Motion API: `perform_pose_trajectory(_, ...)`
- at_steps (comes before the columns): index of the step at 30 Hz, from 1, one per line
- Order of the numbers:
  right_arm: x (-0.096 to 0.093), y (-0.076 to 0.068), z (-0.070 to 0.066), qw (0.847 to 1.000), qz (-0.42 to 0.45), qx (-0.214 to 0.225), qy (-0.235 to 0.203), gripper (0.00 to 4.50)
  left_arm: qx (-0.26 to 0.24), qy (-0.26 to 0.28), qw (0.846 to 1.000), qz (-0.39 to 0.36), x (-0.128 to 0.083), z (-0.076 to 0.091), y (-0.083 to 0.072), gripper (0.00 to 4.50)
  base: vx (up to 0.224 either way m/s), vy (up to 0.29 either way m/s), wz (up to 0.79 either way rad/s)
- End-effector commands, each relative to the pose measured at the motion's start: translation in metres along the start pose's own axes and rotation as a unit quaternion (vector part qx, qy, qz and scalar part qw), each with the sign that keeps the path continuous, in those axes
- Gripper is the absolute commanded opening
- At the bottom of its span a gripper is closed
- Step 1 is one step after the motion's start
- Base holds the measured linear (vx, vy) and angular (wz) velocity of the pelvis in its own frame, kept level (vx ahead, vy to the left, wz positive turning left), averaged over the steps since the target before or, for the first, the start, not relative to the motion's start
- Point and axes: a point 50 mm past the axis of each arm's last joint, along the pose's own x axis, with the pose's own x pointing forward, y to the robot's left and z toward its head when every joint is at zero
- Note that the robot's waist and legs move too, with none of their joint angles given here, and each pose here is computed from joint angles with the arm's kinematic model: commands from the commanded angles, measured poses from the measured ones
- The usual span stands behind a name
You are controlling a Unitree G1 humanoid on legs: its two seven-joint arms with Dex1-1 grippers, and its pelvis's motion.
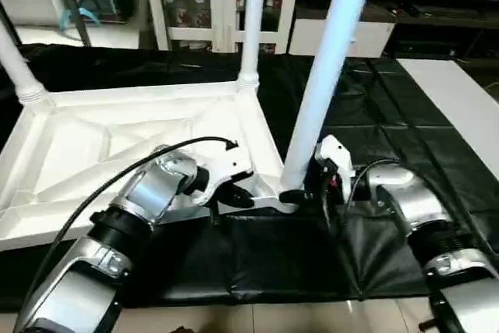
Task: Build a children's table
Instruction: Rotate leg to tighten
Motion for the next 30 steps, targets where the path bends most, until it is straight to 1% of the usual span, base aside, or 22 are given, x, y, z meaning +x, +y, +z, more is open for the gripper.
perform_pose_trajectory(1, 0.001, -0.009, 0.008, 0.996, -0.078, 0.025, -0.043, 2.66, -0.025, 0.017, 0.999, -0.027, 0.02, -0.01, -0.011, 0.0, 0.0, 0.0, 0.0)
perform_pose_trajectory(2, 0.002, -0.01, 0.006, 0.994, -0.09, 0.032, -0.046, 2.65, -0.028, 0.014, 0.999, -0.021, 0.02, -0.009, -0.009, 0.0, 0.0, 0.0, 0.0)
perform_pose_trajectory(3, 0.009, -0.009, 0.002, 0.988, -0.134, 0.052, -0.056, 2.65, -0.037, 0.006, 0.999, 0.001, 0.022, -0.006, -0.005, 0.0, 0.0, 0.0, 0.0)
perform_pose_trajectory(4, 0.009, -0.009, 0.002, 0.987, -0.138, 0.053, -0.057, 2.65, -0.038, 0.005, 0.999, 0.003, 0.023, -0.005, -0.004, 0.0, 0.0, 0.0, 0.0)
perform_pose_trajectory(6, 0.021, -0.01, -0.003, 0.97, -0.217, 0.092, -0.058, 2.65, -0.048, -0.008, 0.998, 0.045, 0.027, 0.001, 0.004, 0.0, 0.0, 0.0, 0.0)
perform_pose_trajectory(7, 0.028, -0.01, -0.004, 0.957, -0.263, 0.109, -0.054, 2.65, -0.055, -0.016, 0.996, 0.075, 0.03, 0.006, 0.009, 0.0, 0.0, 0.0, 0.0)
perform_pose_trajectory(8, 0.034, -0.012, -0.002, 0.941, -0.312, 0.121, -0.054, 2.65, -0.062, -0.022, 0.993, 0.097, 0.032, 0.011, 0.013, 0.0, 0.0, 0.0, 0.0)
perform_pose_trajectory(11, 0.043, -0.012, 0.004, 0.921, -0.36, 0.132, -0.061, 2.65, -0.06, -0.019, 0.988, 0.138, 0.035, 0.015, 0.019, 0.0, 0.0, 0.0, 0.0)
perform_pose_trajectory(12, 0.048, -0.012, 0.008, 0.908, -0.391, 0.135, -0.064, 2.65, -0.058, -0.019, 0.986, 0.158, 0.036, 0.018, 0.022, 0.0, 0.0, 0.0, 0.0)
perform_pose_trajectory(13, 0.048, -0.012, 0.008, 0.908, -0.391, 0.135, -0.064, 2.65, -0.058, -0.019, 0.986, 0.158, 0.036, 0.018, 0.022, 0.0, 0.0, 0.0, 0.0)
perform_pose_trajectory(14, 0.053, -0.012, 0.014, 0.888, -0.432, 0.141, -0.071, 2.65, -0.053, -0.02, 0.982, 0.18, 0.037, 0.021, 0.025, 0.0, 0.0, 0.0, 0.0)
perform_pose_trajectory(15, 0.056, -0.011, 0.017, 0.873, -0.459, 0.146, -0.075, 2.65, -0.052, -0.022, 0.98, 0.193, 0.037, 0.024, 0.027, 0.0, 0.0, 0.0, 0.0)
perform_pose_trajectory(17, 0.059, -0.009, 0.02, 0.865, -0.475, 0.145, -0.078, 2.64, -0.051, -0.024, 0.978, 0.2, 0.038, 0.025, 0.029, 0.0, 0.0, 0.0, 0.0)
perform_pose_trajectory(18, 0.06, -0.007, 0.023, 0.854, -0.496, 0.133, -0.082, 2.64, -0.05, -0.026, 0.976, 0.208, 0.038, 0.026, 0.03, 0.0, 0.0, 0.0, 0.0)
perform_pose_trajectory(21, 0.067, -0.001, 0.031, 0.848, -0.506, 0.115, -0.102, 2.64, -0.053, -0.027, 0.976, 0.21, 0.041, 0.026, 0.03, 0.0, 0.0, 0.0, 0.0)
perform_pose_trajectory(23, 0.073, 0.004, 0.037, 0.858, -0.484, 0.118, -0.126, 2.64, -0.054, -0.026, 0.977, 0.206, 0.042, 0.024, 0.03, 0.0, 0.0, 0.0, 0.0)
perform_pose_trajectory(24, 0.074, 0.005, 0.039, 0.859, -0.481, 0.117, -0.132, 2.64, -0.054, -0.026, 0.977, 0.205, 0.042, 0.024, 0.03, 0.0, 0.0, 0.0, 0.0)
perform_pose_trajectory(25, 0.073, 0.005, 0.042, 0.864, -0.472, 0.102, -0.145, 2.99, -0.054, -0.024, 0.978, 0.201, 0.042, 0.022, 0.029, 0.0, 0.0, 0.0, 0.0)
perform_pose_trajectory(26, 0.07, 0.004, 0.044, 0.864, -0.471, 0.091, -0.151, 3.2, -0.054, -0.023, 0.978, 0.2, 0.043, 0.021, 0.029, 0.0, 0.0, 0.0, 0.0)
perform_pose_trajectory(27, 0.068, 0.004, 0.045, 0.865, -0.47, 0.083, -0.156, 3.34, -0.054, -0.023, 0.978, 0.2, 0.043, 0.021, 0.029, 0.0, 0.0, 0.0, 0.0)
perform_pose_trajectory(29, 0.063, 0.002, 0.047, 0.863, -0.471, 0.079, -0.166, 3.42, -0.054, -0.022, 0.979, 0.195, 0.043, 0.02, 0.028, 0.0, 0.0, 0.0, 0.0)
perform_pose_trajectory(30, 0.054, -0.001, 0.046, 0.86, -0.475, 0.074, -0.17, 3.54, -0.053, -0.021, 0.98, 0.191, 0.044, 0.019, 0.028, 0.0, 0.0, 0.0, 0.0)
